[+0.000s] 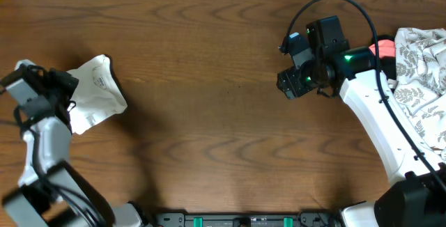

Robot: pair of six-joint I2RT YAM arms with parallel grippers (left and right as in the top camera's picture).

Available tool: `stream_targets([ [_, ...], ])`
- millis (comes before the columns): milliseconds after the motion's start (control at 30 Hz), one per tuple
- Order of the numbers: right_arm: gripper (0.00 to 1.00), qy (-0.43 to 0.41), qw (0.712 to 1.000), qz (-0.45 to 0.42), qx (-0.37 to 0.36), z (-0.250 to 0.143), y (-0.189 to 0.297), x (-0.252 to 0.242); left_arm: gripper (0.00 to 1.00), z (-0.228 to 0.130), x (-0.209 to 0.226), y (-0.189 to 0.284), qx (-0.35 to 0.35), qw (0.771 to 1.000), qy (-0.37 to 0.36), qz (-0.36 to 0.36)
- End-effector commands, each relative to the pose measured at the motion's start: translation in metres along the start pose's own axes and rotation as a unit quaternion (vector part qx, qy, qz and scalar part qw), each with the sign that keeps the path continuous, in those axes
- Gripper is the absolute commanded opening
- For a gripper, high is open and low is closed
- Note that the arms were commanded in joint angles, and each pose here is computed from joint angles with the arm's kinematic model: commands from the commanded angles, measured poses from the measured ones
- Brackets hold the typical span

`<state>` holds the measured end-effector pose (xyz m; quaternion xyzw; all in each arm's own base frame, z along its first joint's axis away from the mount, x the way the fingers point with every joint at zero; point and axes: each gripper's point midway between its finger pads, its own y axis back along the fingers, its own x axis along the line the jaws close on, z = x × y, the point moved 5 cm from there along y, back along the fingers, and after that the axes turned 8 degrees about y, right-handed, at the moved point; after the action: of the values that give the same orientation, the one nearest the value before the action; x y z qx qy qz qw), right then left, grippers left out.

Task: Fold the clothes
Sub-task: 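Lower and press the T-shirt bundle down at the left edge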

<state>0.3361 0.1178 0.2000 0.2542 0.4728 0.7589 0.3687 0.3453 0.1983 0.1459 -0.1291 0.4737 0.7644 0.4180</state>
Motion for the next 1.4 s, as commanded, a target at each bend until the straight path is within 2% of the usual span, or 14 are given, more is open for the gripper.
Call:
stream_targets([
  [0,0.71,-0.02,1.0,0.001,0.006,-0.003,-0.003,-0.002,0.13,0.002,0.019,-0.019,-0.013,0.99,-0.121,0.071],
  [133,0.71,-0.022,1.0,0.004,0.005,-0.002,-0.003,-0.001,0.13,0.001,0.041,-0.029,-0.044,0.963,-0.183,0.191],
  [233,0.71,-0.023,1.0,0.004,0.005,-0.002,-0.003,-0.001,0.14,-0.003,0.061,-0.034,-0.06,0.939,-0.197,0.275],
  [533,0.71,-0.024,1.0,0.005,0.01,-0.004,-0.003,0.0,0.14,-0.061,0.124,-0.066,0.055,0.914,-0.193,0.352],
  [733,0.7,-0.025,1.0,0.006,0.012,-0.005,-0.003,0.0,0.15,-0.066,0.129,-0.066,0.064,0.912,-0.183,0.36],
  [900,0.71,-0.025,1.0,0.006,0.012,-0.005,-0.003,0.0,0.15,-0.074,0.144,-0.054,0.054,0.911,-0.079,0.401],
  [1133,0.71,-0.025,1.0,0.006,0.012,-0.005,-0.003,0.0,0.14,-0.09,0.154,-0.041,0.045,0.895,0.044,0.441],
  [1267,0.71,-0.025,1.0,0.007,0.014,-0.006,-0.003,0.0,0.3,-0.09,0.146,-0.045,0.058,0.903,0.066,0.42],
  [1367,0.71,-0.026,1.0,0.007,0.017,-0.007,-0.003,0.001,0.33,-0.077,0.134,-0.048,0.05,0.913,0.064,0.4],
])
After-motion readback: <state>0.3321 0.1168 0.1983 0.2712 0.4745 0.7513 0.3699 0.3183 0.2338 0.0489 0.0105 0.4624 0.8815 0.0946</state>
